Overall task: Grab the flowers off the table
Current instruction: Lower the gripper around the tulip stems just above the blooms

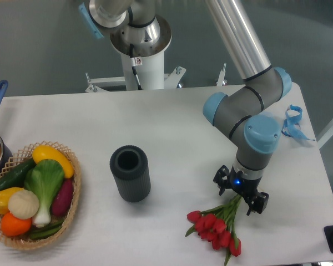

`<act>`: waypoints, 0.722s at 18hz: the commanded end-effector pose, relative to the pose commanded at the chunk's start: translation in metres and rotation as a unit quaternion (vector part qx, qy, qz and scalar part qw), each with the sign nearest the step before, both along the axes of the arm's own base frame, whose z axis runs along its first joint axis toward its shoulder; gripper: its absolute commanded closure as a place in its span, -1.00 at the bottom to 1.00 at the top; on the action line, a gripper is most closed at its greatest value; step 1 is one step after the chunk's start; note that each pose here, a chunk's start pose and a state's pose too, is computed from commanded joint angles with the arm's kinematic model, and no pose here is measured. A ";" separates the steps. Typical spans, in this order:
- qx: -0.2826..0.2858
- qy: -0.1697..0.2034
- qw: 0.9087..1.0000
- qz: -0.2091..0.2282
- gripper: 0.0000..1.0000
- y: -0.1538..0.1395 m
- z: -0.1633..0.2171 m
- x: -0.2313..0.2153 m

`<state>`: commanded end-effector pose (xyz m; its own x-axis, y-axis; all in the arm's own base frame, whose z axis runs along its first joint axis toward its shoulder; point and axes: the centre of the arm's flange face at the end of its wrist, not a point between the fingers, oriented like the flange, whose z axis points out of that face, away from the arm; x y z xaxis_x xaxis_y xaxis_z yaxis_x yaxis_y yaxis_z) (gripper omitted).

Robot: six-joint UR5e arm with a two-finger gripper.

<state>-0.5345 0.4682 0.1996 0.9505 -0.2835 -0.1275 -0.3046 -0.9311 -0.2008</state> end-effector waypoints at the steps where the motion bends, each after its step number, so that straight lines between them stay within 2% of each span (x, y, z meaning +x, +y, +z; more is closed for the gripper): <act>1: -0.001 0.001 1.000 -0.001 -1.00 0.000 -0.001 0.000; 8: -0.014 -0.003 1.000 -0.005 -1.00 0.003 -0.011 0.011; 13: -0.015 0.009 1.000 -0.006 -1.00 0.002 -0.016 0.012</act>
